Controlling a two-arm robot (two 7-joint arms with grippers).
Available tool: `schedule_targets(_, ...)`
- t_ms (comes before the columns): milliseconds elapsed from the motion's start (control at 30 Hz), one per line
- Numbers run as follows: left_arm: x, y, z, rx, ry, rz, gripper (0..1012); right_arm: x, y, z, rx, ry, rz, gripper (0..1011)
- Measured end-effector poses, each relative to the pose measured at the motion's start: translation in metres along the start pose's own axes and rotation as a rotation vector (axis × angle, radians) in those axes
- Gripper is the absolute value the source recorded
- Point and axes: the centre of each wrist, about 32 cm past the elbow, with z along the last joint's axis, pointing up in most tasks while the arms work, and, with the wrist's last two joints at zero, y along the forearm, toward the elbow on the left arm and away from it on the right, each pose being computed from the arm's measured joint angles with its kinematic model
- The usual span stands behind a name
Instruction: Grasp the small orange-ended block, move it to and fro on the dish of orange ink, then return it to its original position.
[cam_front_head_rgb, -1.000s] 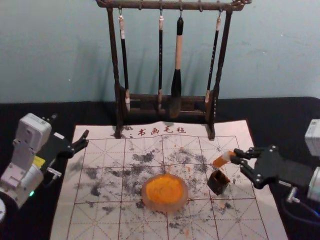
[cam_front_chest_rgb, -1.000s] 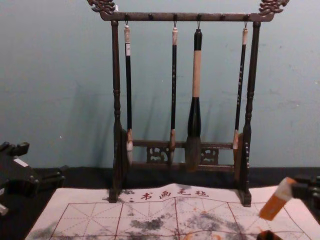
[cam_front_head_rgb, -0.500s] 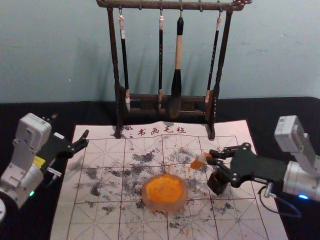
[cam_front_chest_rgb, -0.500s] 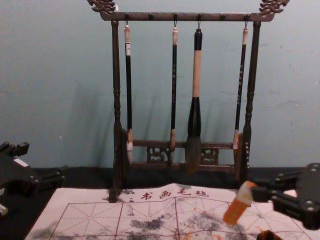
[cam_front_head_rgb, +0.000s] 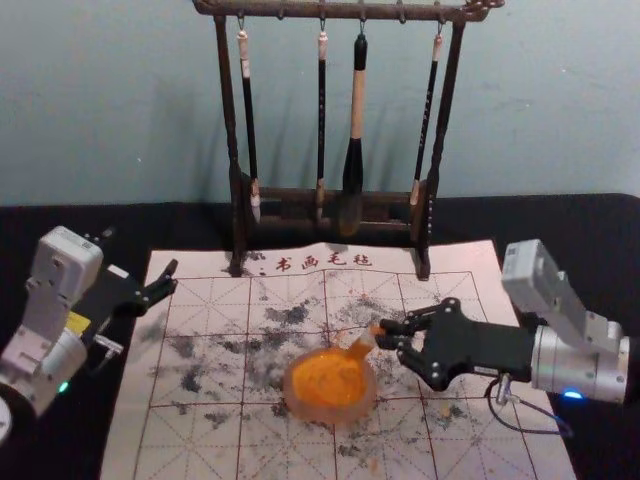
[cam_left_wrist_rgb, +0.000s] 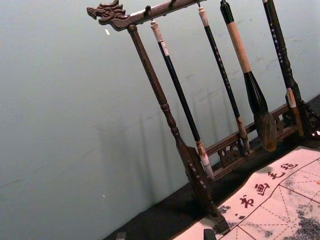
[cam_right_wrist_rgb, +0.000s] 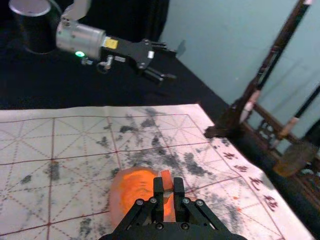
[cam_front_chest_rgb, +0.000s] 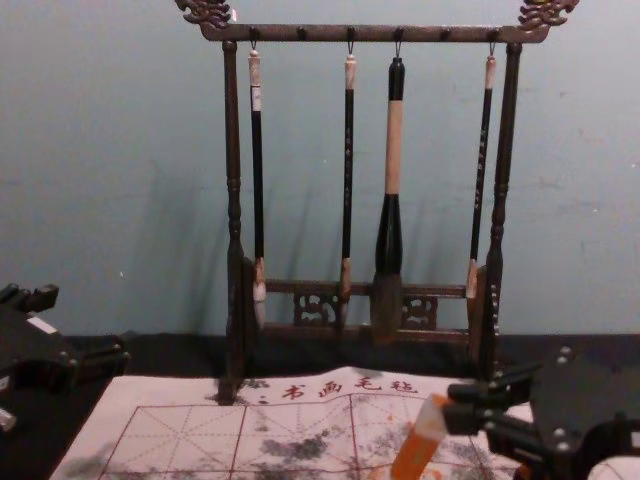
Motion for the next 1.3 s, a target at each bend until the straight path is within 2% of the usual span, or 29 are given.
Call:
schedule_targets(633, 0.0000, 0.0000, 0.0000, 0.000, 0.000, 0.000, 1001, -0.006, 0.014, -0.001, -0.050, -0.004, 0.113, 90)
schedule_targets(1300, 0.0000, 0.0000, 0.0000, 0.000, 0.000, 0.000, 1001, -0.002, 0.032, -0.001, -0.079, -0.006, 0.124, 90)
